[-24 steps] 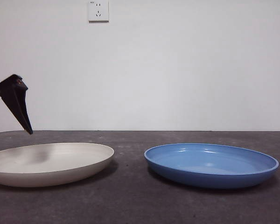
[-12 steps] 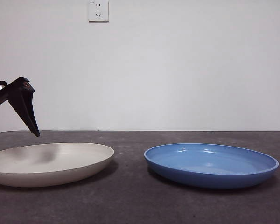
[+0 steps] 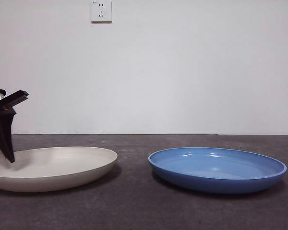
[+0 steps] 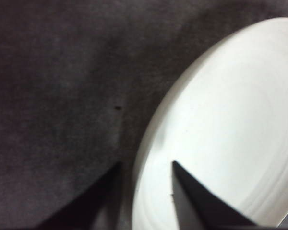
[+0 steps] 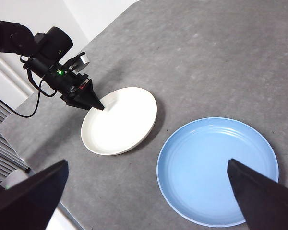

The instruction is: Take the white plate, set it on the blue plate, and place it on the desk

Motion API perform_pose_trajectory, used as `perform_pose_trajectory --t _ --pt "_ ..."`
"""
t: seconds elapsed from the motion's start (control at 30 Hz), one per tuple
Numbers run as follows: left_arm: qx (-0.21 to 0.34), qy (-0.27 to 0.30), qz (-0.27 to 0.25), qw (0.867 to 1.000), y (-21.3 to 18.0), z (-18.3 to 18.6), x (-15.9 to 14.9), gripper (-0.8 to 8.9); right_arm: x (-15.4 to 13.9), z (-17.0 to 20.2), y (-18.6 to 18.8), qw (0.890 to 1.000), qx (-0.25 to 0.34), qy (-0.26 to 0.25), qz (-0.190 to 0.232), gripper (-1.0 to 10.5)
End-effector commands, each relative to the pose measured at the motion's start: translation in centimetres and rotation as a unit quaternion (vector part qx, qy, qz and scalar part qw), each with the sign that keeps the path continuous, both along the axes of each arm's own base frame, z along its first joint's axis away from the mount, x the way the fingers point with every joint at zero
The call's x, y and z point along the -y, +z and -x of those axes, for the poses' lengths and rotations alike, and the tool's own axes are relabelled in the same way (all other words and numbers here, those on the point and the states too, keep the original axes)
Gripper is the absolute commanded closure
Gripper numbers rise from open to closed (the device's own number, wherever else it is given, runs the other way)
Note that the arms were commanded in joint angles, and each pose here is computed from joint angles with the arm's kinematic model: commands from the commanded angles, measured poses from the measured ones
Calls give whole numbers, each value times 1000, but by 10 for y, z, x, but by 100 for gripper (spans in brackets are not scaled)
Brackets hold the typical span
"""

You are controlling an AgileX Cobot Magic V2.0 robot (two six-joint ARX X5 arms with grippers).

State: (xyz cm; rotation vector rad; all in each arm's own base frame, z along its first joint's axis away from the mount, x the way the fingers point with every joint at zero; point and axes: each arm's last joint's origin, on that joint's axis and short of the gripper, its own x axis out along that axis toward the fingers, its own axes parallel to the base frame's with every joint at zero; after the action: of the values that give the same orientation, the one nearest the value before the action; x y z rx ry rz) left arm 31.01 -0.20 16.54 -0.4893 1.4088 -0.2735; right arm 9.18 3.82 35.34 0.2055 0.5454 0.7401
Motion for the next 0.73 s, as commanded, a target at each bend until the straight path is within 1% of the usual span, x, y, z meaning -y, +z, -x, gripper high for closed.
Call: perform_pose_trajectory --t 0.03,0.1,0.4,0.6,0.73 --pt "-1 -1 -2 1000 -3 -4 0 766 0 0 5 1000 3 1 -5 263" --pt "0 -1 -2 1000 -3 -4 0 799 0 0 5 1000 3 1 -5 262" --pt "6 -2 -3 1000 2 -6 -1 798 0 0 5 1000 3 0 -5 263" --pt "21 -6 -3 1000 27 -12 2 798 0 2 7 1000 -3 -3 -10 263" --pt "15 -21 -1 1000 52 -17 13 798 1 6 13 1000 -5 -8 -8 263"
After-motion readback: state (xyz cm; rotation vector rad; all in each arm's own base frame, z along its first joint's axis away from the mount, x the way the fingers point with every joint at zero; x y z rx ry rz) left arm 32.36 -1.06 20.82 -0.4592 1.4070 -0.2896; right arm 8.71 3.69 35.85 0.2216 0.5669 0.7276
